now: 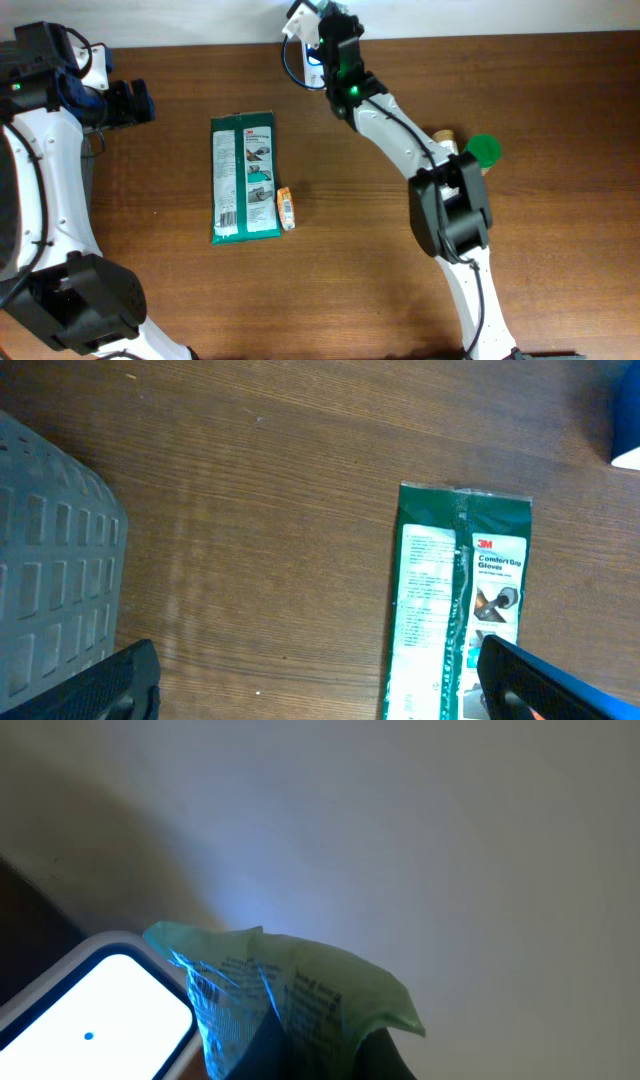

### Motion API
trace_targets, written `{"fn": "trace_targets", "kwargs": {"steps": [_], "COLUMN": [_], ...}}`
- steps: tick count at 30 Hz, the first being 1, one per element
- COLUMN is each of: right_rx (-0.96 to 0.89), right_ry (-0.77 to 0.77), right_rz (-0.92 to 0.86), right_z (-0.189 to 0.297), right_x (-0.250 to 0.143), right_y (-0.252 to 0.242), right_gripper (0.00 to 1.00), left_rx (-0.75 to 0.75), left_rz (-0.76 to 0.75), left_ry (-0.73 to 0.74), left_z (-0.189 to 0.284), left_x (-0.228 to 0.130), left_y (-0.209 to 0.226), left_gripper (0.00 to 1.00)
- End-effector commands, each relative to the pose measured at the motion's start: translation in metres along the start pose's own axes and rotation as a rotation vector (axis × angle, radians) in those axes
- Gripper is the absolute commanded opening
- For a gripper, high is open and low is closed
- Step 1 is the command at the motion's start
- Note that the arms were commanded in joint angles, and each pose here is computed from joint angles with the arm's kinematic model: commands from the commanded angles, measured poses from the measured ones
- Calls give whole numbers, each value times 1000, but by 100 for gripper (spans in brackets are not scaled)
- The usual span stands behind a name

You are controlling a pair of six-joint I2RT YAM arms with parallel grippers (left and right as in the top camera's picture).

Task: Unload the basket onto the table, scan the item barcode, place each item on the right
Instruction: 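Lower the mint-green pack onto the table right of center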

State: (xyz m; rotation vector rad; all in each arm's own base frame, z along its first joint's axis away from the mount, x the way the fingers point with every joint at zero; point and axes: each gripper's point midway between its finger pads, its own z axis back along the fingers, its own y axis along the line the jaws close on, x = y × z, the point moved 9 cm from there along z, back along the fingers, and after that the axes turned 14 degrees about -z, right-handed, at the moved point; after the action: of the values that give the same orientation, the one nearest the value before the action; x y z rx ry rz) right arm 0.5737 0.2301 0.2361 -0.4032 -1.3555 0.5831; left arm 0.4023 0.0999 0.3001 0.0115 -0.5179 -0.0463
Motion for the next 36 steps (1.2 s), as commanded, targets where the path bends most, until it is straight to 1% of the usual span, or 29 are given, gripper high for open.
{"fn": "trace_targets", "kwargs": {"steps": [1, 3, 4, 5, 6, 7, 9, 11, 12, 14, 15, 16, 19, 20, 22, 24, 27, 28, 29, 30, 31, 33, 34, 36], "right_rx": [-39, 79, 172, 241, 270, 279, 336, 434, 453, 441, 438, 392, 284, 245, 204, 206, 184, 169, 160, 152, 174, 248, 337, 457], "right_ry": [-67, -20, 26, 87, 145, 236, 380, 544, 613, 847, 910, 1024, 1159, 1254, 1312, 1355, 1411, 1430, 1439, 1445, 1435, 1400, 1359, 1301], "right_rz": [-326, -496, -580, -668, -717, -766, -777, -747, -734, -715, -704, -726, -727, -708, -666, -646, -659, -676, -685, -706, -741, -785, -810, -846], "right_z": [53, 78, 95, 111, 124, 141, 168, 192, 198, 213, 215, 215, 212, 211, 210, 211, 214, 215, 215, 215, 213, 208, 205, 201], "right_x": [68, 78, 83, 84, 83, 79, 69, 53, 45, 15, 5, -18, -59, -95, -129, -158, -187, -195, -199, -203, -202, -194, -182, -164], "right_y": [-70, -79, -82, -85, -88, -92, -93, -85, -81, -72, -69, -64, -59, -53, -49, -48, -54, -60, -63, -69, -70, -69, -70, -72], "right_gripper": [4, 4, 4, 4, 4, 4, 4, 4, 4, 4, 4, 4, 4, 4, 4, 4, 4, 6, 17, 45, 49, 54, 62, 65], "left_rx": [3, 3, 3, 3, 3, 3, 3, 3, 3, 3, 3, 3, 3, 3, 3, 3, 3, 3, 3, 3, 3, 3, 3, 3], "left_rz": [-17, -17, -17, -17, -17, -17, -17, -17, -17, -17, -17, -17, -17, -17, -17, -17, -17, -17, -17, -17, -17, -17, -17, -17], "left_ry": [-12, -12, -12, -12, -13, -12, -12, -12, -12, -12, -12, -12, -12, -12, -13, -12, -12, -12, -12, -12, -13, -12, -12, -12], "left_z": [4, 4, 4, 4, 4, 4, 4, 4, 4, 4, 4, 4, 4, 4, 4, 4, 4, 4, 4, 4, 4, 4, 4, 4], "left_x": [2, 2, 2, 2, 2, 2, 2, 2, 2, 2, 2, 2, 2, 2, 2, 2, 2, 2, 2, 2, 2, 2, 2, 2], "left_y": [0, 0, 0, 0, 0, 0, 0, 0, 0, 0, 0, 0, 0, 0, 0, 0, 0, 0, 0, 0, 0, 0, 0, 0], "left_gripper": [99, 99, 99, 99, 99, 99, 99, 99, 99, 99, 99, 99, 99, 99, 99, 99, 99, 99, 99, 99, 99, 99, 99, 99]}}
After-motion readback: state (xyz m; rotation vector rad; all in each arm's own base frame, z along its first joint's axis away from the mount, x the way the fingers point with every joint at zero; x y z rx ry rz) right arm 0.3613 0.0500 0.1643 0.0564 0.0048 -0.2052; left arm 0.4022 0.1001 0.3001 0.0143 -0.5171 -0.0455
